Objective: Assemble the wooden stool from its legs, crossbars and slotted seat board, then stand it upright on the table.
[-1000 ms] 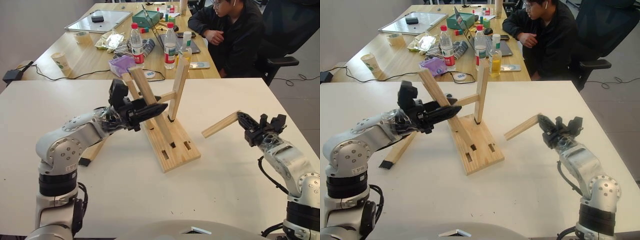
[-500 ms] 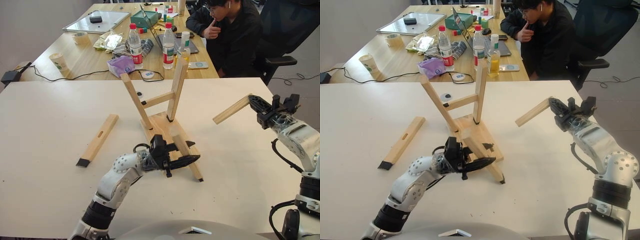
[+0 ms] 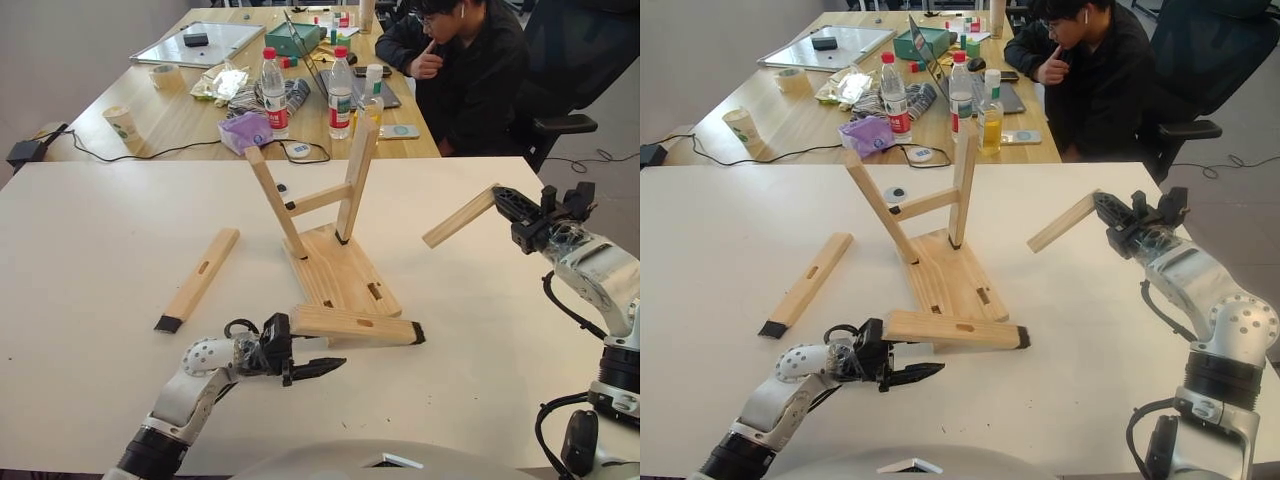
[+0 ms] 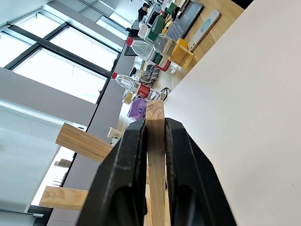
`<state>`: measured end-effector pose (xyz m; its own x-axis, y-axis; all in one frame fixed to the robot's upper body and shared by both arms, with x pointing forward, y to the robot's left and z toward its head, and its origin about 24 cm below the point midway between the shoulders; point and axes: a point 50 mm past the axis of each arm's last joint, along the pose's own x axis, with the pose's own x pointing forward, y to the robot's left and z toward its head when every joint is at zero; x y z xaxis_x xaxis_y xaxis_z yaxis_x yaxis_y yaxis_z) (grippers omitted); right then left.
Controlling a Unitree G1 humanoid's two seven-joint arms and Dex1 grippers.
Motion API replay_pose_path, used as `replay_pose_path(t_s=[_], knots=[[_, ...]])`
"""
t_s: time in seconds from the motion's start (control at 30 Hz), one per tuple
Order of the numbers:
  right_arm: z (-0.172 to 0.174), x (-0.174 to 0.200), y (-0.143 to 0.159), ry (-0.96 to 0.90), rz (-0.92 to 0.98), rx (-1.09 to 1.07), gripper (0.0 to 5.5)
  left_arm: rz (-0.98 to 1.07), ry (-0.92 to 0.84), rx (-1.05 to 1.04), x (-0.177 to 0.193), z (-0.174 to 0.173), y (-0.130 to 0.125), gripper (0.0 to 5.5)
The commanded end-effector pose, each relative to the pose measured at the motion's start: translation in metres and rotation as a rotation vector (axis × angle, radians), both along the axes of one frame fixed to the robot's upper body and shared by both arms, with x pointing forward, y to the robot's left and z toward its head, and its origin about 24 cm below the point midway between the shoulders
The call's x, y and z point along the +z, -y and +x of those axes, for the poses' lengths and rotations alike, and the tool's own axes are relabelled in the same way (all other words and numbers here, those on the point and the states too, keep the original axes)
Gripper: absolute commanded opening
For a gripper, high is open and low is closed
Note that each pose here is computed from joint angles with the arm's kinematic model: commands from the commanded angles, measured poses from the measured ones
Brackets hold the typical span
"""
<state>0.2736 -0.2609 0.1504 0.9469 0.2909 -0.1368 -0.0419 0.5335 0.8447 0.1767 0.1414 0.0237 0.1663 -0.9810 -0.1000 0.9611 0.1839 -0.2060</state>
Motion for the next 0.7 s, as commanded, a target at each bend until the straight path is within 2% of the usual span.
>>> replay_pose_path(t_s=[0.03,0.17,0.33,0.47,0.7], knots=[[-0.004,-0.002,-0.004,-0.001,-0.004,0.007,0.38,0.078,-0.068,-0.004,-0.009,-0.003,-0.014,3.53],[-0.010,0.000,-0.007,0.027,-0.042,0.049,0.38,0.126,-0.116,-0.027,-0.010,-0.005,-0.026,3.53],[-0.023,0.032,-0.034,0.214,-0.192,0.319,0.38,0.214,-0.186,-0.003,-0.021,0.000,-0.056,3.53],[-0.029,0.033,-0.038,0.242,-0.242,0.400,0.38,0.181,-0.103,0.013,-0.013,0.008,-0.051,3.53],[-0.027,0.031,-0.033,0.233,-0.263,0.387,0.38,0.125,-0.051,-0.027,-0.002,0.000,-0.045,3.53]])
